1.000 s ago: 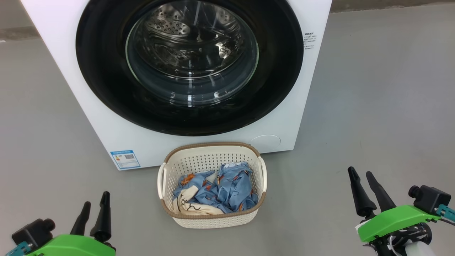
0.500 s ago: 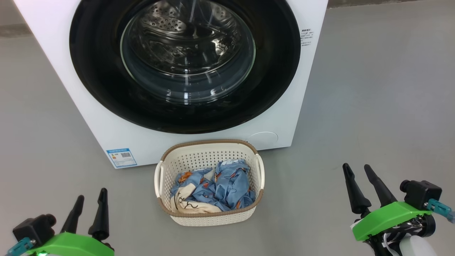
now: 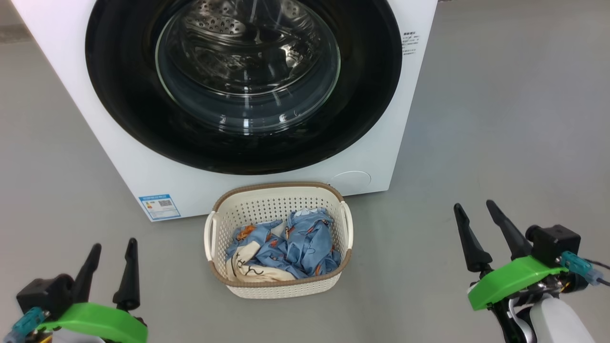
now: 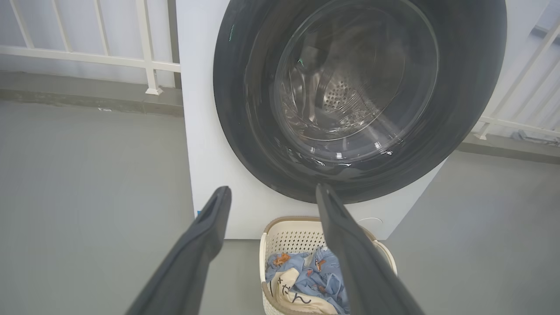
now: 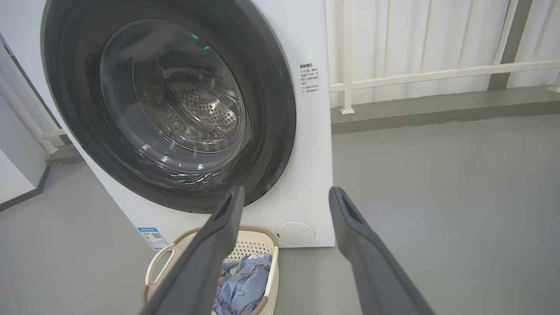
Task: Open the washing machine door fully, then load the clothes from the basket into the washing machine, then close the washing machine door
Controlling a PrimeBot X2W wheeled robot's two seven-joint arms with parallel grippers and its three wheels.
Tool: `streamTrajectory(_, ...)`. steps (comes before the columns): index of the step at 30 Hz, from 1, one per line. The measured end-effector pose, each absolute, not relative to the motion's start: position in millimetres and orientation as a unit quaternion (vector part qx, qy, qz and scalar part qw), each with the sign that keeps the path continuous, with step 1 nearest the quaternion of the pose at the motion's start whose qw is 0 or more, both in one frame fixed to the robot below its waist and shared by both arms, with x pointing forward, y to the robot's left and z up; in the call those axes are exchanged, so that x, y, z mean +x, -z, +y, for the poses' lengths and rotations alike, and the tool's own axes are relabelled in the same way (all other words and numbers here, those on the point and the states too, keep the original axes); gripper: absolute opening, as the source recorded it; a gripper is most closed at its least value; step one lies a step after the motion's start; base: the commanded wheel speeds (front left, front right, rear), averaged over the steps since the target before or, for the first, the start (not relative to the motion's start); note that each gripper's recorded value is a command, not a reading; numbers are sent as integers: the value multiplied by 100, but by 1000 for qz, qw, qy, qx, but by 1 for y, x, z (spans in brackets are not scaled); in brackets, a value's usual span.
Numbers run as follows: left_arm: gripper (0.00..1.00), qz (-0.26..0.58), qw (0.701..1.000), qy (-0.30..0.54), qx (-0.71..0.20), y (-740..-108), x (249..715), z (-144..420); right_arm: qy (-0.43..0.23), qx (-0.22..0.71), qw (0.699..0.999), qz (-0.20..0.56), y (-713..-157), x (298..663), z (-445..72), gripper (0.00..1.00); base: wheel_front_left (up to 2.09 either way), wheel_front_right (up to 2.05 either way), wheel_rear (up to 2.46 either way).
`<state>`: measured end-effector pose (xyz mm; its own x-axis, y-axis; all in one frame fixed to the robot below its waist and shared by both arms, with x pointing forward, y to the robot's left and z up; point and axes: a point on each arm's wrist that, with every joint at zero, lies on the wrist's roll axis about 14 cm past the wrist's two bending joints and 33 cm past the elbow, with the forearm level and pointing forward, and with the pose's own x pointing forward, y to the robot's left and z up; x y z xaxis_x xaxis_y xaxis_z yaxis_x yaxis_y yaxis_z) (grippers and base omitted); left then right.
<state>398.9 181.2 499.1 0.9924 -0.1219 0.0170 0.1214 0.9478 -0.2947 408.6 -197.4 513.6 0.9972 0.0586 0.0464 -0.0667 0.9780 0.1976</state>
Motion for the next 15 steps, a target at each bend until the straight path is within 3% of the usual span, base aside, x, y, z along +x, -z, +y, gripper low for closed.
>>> streamTrajectory(15, 100, -39, 994, 83, -62, -519, 399, 177, -55, 7, 997, -55, -532, 411, -191, 100, 0, 0, 0)
